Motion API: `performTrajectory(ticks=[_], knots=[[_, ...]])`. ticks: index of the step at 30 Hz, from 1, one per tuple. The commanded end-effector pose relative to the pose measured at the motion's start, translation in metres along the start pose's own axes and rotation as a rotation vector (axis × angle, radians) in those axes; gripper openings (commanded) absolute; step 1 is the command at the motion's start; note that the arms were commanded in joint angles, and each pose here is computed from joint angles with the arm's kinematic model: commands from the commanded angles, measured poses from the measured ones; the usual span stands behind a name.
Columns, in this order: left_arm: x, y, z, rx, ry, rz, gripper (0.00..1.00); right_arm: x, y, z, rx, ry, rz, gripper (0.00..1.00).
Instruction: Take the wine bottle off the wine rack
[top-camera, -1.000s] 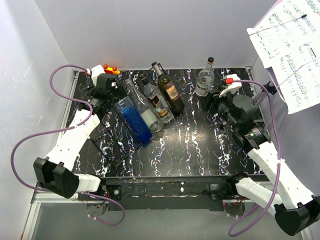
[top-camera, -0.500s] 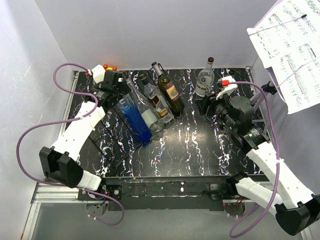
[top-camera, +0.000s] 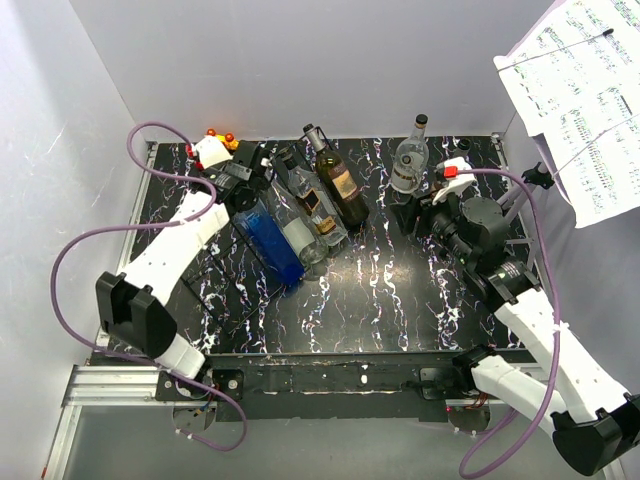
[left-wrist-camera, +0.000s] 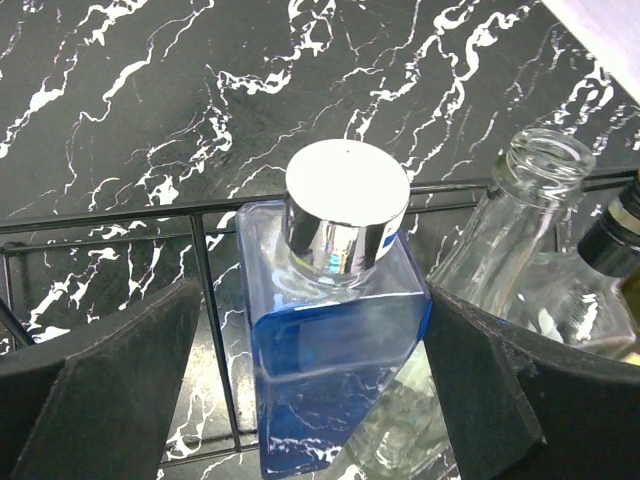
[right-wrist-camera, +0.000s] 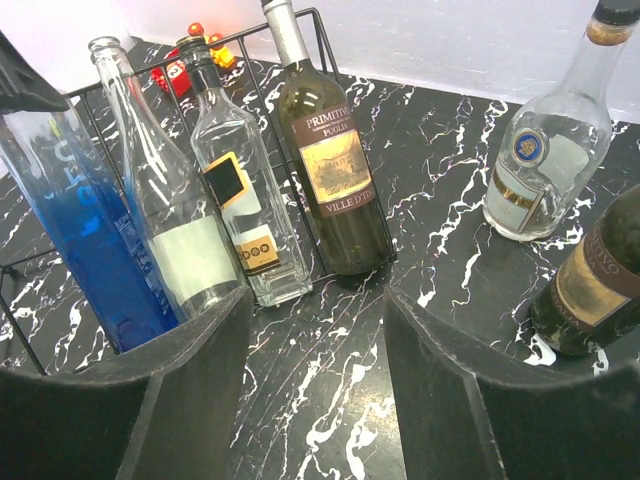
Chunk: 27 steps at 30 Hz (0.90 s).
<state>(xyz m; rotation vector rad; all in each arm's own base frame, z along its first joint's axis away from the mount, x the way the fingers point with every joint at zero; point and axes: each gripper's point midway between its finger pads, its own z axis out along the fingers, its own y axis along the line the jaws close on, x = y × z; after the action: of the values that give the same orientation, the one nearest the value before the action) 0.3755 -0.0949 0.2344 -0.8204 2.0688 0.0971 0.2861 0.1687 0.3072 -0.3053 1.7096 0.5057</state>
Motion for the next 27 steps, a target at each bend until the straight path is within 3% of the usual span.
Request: performTrajectory(ticks=[1,6,11,19,27], knots=[[-0.005,0.004,0.001,-0.101,-0.046,-0.006,0.87,-0.015,0.001,-0.004,-0.004,-0.059,-0.015,0.62],[0.008,-0.001,0.012,-0.150,-0.020,0.014,0.81,-0.012,0.001,-0.006,-0.005,-0.059,-0.014,0.62],[0.014,-0.004,0.015,-0.134,-0.011,0.011,0.65,-0.010,-0.002,-0.008,0.012,-0.058,-0.027,0.63],[-0.008,-0.009,-0.010,-0.076,-0.077,-0.006,0.00,-0.011,-0.004,-0.008,0.019,-0.062,-0.033,0.63],[-0.042,-0.020,-0.067,0.094,-0.221,0.042,0.00,-0.017,0.002,-0.011,-0.006,-0.082,-0.012,0.63]])
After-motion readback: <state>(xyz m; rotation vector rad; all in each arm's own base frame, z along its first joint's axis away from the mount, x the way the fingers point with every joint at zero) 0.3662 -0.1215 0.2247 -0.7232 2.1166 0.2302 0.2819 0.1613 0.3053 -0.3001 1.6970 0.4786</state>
